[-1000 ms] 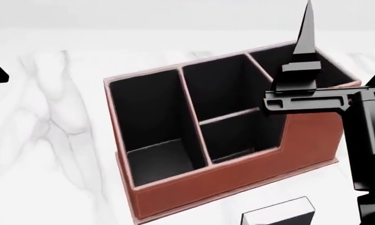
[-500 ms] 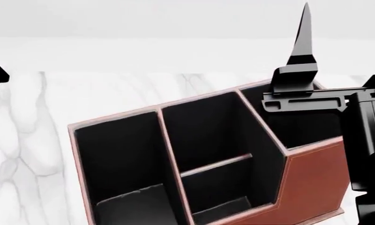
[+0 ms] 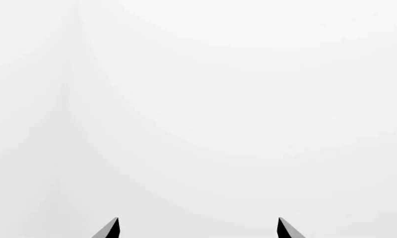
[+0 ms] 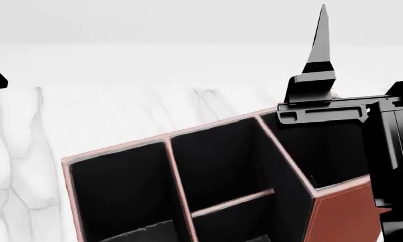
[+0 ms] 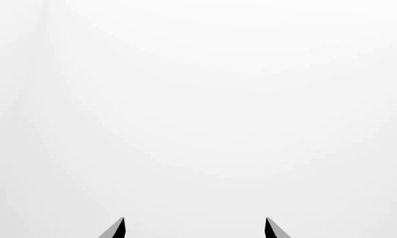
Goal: Pick up the book and place it in the front compartment of the caddy.
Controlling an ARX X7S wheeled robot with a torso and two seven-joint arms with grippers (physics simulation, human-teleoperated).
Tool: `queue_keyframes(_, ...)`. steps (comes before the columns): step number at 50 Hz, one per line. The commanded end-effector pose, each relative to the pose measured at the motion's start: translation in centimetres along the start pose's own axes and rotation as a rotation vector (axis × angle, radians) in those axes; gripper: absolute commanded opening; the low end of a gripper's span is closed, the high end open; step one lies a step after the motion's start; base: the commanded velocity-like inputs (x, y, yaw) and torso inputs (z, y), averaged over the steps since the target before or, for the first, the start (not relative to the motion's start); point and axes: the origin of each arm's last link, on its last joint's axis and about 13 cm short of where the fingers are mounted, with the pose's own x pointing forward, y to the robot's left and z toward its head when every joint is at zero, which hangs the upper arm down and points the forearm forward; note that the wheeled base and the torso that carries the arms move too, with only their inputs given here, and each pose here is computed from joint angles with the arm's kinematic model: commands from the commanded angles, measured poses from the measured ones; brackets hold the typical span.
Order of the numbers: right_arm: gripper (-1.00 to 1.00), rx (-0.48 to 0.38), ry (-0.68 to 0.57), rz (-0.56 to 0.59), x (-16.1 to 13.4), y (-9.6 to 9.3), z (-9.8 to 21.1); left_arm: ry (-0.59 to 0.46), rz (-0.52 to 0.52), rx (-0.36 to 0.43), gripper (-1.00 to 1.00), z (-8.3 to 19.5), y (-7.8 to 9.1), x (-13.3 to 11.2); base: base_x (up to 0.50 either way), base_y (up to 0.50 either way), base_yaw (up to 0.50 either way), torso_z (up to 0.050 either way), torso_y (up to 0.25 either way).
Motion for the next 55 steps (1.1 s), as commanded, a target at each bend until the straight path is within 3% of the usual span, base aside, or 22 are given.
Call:
queue_keyframes(1, 1.00, -0.007, 0.007, -0.013, 0.1, -0.1, -0.1, 0.001, 0.001, -0.002, 1.00, 0.0, 0.0, 0.0, 0.50, 0.00, 0.00, 0.000, 0.000)
queue_keyframes(27, 1.00, -0.020, 0.036, 0.014, 0.2, -0.2, 0.2, 0.005, 0.003, -0.003, 1.00, 0.0, 0.1, -0.1, 0.02, 0.00, 0.00, 0.000, 0.000)
queue_keyframes(33, 1.00, -0.061, 0.048, 0.101, 0.7, -0.8, 1.6, 0.006, 0.008, -0.002, 1.00, -0.1, 0.3, 0.0, 0.00, 0.00, 0.00, 0.000, 0.000)
queue_keyframes(40, 1.00, -0.086, 0.097, 0.168, 1.4, -3.0, 3.0, 0.005, 0.016, 0.002, 1.00, 0.0, 0.5, 0.0, 0.00, 0.00, 0.00, 0.000, 0.000)
queue_keyframes(42, 1.00, -0.130, 0.102, 0.170, 1.4, -3.7, 3.4, 0.005, 0.017, 0.001, 1.00, 0.0, 0.6, 0.1, 0.00, 0.00, 0.00, 0.000, 0.000)
queue_keyframes(44, 1.00, -0.093, 0.095, 0.165, 1.6, -4.4, 4.1, 0.005, 0.019, -0.001, 1.00, -0.1, 0.6, 0.2, 0.00, 0.00, 0.00, 0.000, 0.000)
queue_keyframes(46, 1.00, -0.115, 0.084, 0.187, 1.6, -4.9, 4.8, 0.004, 0.019, -0.003, 1.00, -0.1, 0.6, 0.3, 0.00, 0.00, 0.00, 0.000, 0.000)
queue_keyframes(55, 1.00, -0.099, 0.078, 0.398, 1.7, -5.6, 6.6, 0.004, 0.018, -0.002, 1.00, -0.1, 0.6, 0.3, 0.00, 0.00, 0.00, 0.000, 0.000)
